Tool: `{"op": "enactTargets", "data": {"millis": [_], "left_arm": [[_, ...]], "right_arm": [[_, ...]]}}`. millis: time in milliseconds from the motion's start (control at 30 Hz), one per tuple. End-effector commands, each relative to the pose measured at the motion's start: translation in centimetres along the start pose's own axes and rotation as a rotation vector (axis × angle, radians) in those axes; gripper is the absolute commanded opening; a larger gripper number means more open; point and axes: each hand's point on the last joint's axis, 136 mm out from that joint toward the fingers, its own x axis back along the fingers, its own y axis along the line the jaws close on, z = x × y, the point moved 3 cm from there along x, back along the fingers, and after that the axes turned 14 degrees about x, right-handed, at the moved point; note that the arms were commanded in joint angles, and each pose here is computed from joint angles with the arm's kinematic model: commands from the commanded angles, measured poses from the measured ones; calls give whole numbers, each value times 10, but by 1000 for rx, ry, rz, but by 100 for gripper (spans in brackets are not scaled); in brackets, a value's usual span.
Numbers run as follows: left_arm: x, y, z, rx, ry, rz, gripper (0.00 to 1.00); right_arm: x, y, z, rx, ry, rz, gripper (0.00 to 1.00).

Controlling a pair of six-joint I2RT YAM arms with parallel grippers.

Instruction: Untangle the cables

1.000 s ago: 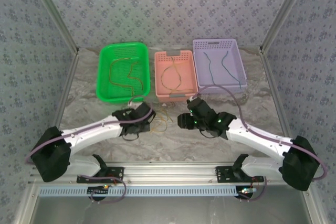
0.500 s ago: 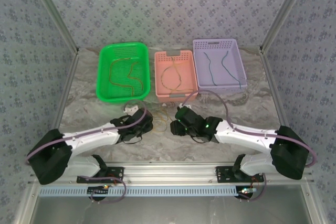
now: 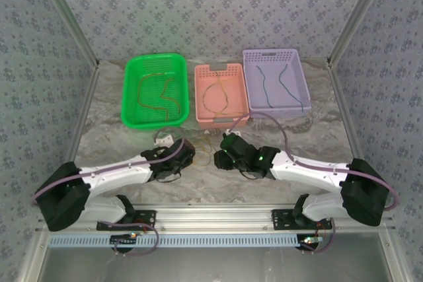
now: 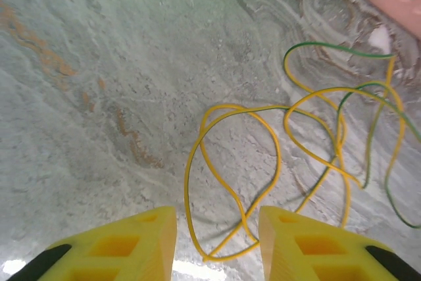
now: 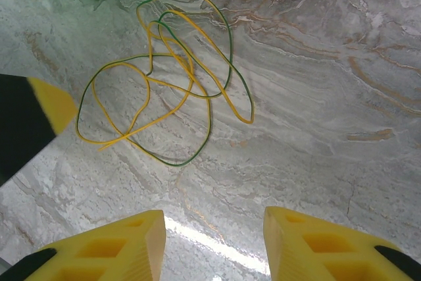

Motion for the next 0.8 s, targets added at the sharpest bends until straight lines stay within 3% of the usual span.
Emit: {"op": "enactTargets", "data": {"millis": [0, 400, 500, 567, 600, 767], "left_arm": [[5, 16, -8, 40, -60, -19, 38], [-26, 7, 7, 129, 4, 34, 34], [-30, 3, 5, 154, -3, 60, 23], [-31, 0, 4, 164, -9, 71, 3], [-29, -2, 3, 168, -13, 79, 0], [9, -28, -12, 81, -72, 109, 0]], "right_arm": [[5, 0, -13, -21, -49, 8, 45], [7, 1, -16, -21, -55, 2, 45], [7, 1, -15, -26, -56, 1, 44], [6, 1, -14, -26, -53, -1, 44], [7, 0, -14, -26, -54, 1, 44], [14, -6, -16, -27, -76, 18, 43]]}}
